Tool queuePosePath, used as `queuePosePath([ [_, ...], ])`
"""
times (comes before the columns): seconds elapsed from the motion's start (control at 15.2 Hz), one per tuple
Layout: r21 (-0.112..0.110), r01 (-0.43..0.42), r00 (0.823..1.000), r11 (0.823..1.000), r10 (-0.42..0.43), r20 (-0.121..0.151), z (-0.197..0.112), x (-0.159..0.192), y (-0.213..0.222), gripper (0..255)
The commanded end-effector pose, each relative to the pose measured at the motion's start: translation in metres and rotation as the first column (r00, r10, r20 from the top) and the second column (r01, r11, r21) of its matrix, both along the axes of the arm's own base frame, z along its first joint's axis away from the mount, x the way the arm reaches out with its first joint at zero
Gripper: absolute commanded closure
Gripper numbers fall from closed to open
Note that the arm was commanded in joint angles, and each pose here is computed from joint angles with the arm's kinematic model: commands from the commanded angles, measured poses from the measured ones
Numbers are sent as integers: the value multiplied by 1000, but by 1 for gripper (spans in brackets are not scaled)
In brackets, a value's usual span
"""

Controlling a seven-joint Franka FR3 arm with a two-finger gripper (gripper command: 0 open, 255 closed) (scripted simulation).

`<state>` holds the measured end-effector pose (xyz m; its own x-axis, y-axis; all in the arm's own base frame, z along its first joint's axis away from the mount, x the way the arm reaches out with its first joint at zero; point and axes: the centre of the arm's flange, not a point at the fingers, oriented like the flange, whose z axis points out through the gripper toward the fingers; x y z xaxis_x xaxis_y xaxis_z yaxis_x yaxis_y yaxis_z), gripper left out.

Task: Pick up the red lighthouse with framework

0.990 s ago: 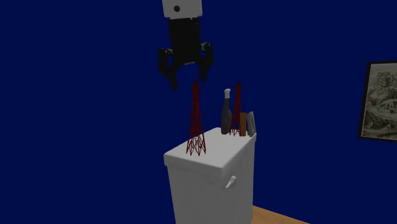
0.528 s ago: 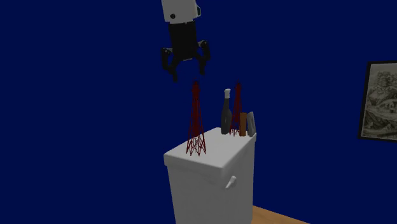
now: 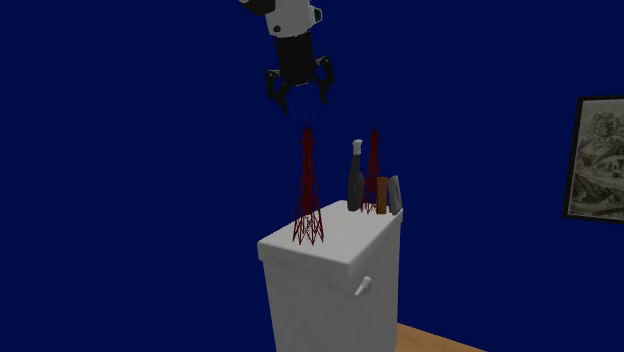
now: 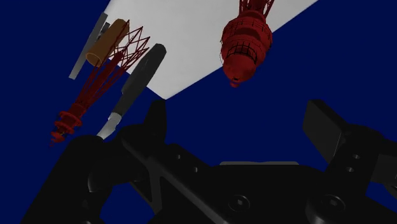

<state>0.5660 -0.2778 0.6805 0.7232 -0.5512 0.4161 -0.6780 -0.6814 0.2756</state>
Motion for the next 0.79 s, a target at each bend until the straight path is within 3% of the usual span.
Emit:
queuePosePath([
  [0.0, -6, 10, 1000, 1000, -10, 5, -6, 4, -2, 0],
  [0.46, -6, 10, 1000, 1000, -10, 5, -35, 4, -2, 0],
  [0.53, -6, 10, 1000, 1000, -10, 5, -36, 4, -2, 255],
  [0.73, -6, 10, 1000, 1000, -10, 5, -36, 3, -2, 255],
])
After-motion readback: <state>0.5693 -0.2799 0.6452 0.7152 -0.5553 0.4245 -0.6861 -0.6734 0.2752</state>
